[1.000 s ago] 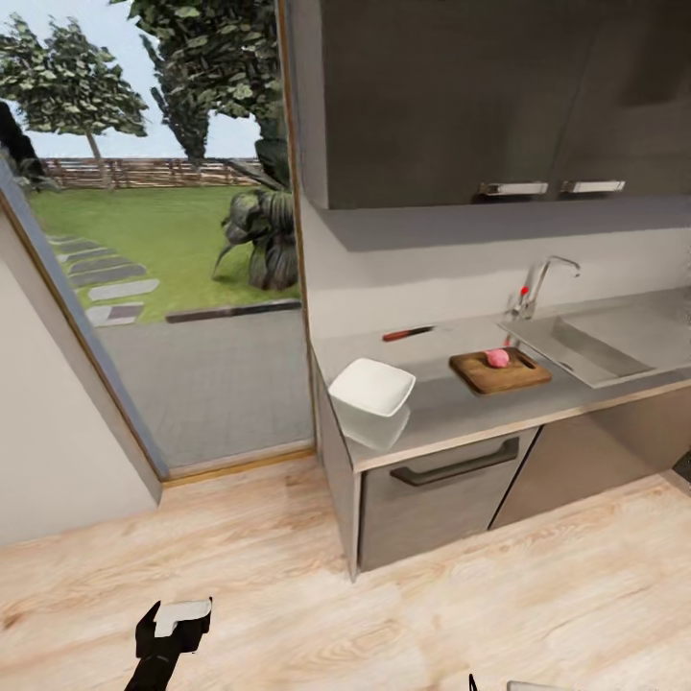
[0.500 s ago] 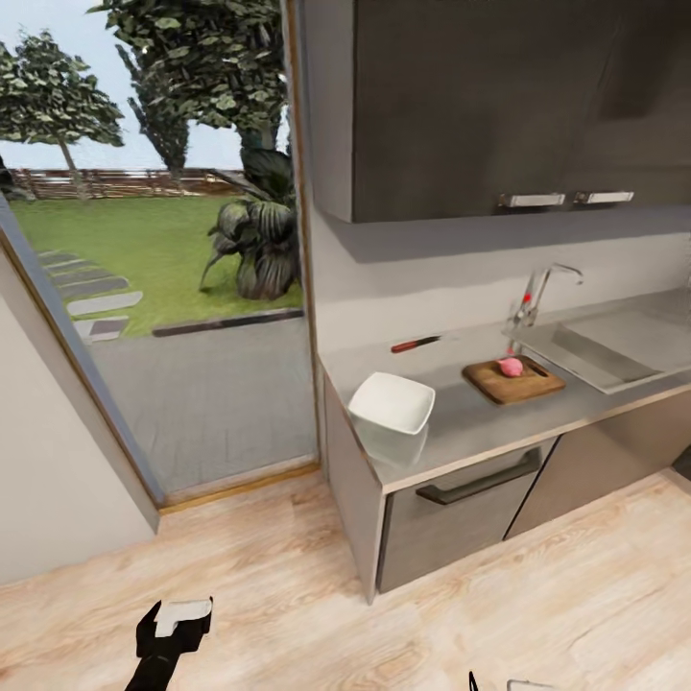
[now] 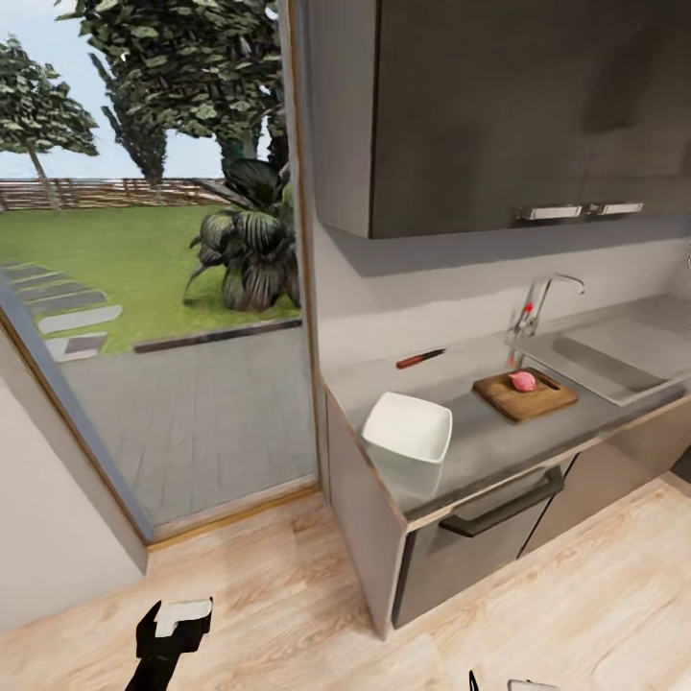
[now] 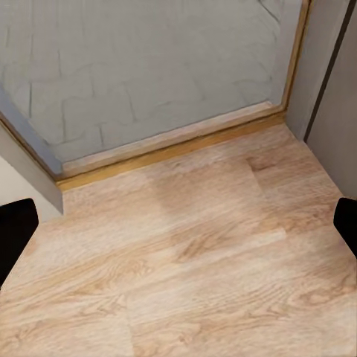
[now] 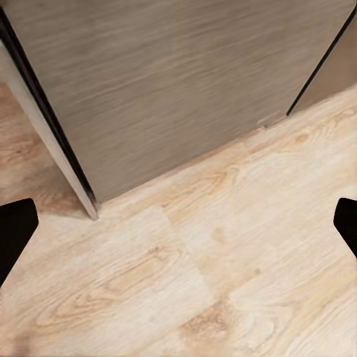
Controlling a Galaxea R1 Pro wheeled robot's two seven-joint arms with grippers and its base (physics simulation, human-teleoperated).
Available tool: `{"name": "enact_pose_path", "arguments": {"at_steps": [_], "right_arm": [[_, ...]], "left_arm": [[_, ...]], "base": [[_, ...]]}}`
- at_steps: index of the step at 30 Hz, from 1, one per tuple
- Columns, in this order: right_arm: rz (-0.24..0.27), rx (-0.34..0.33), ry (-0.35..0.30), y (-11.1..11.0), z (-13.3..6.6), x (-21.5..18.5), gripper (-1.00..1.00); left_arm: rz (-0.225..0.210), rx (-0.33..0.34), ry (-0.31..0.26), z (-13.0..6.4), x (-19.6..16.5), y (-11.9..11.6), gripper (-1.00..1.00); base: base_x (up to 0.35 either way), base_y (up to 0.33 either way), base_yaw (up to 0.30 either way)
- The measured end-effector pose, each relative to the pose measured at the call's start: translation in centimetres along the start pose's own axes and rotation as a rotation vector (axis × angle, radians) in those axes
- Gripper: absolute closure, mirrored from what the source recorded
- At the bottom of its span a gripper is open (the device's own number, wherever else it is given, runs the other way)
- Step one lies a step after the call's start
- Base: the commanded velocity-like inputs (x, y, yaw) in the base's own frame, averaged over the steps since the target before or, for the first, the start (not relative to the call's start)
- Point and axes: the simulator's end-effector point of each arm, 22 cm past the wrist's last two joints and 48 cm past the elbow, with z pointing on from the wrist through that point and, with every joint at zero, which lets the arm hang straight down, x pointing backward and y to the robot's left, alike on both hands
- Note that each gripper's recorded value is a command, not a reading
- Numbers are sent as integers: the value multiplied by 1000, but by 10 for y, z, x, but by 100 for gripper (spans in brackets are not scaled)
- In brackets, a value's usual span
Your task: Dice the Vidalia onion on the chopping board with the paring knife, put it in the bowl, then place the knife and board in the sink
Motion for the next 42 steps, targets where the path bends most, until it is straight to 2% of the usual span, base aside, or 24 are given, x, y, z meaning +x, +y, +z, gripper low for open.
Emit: {"name": "enact_pose_path", "arguments": {"at_steps": [21,33,42], "right_arm": [[1,4,-17,-2,0,-7,-100],[1,4,-22,-2,0,-9,-100],[1,5,-26,-3,-1,-11,-100]], "left_arm": [[-4,-1,-24,0,-12,1,-100],[-5,-1,-28,0,-15,1,-100],[-5,-1,-35,-1,-18,1,-100]], "base": [[15,14,-96],[6,6,-238],[140,100,-169]]}}
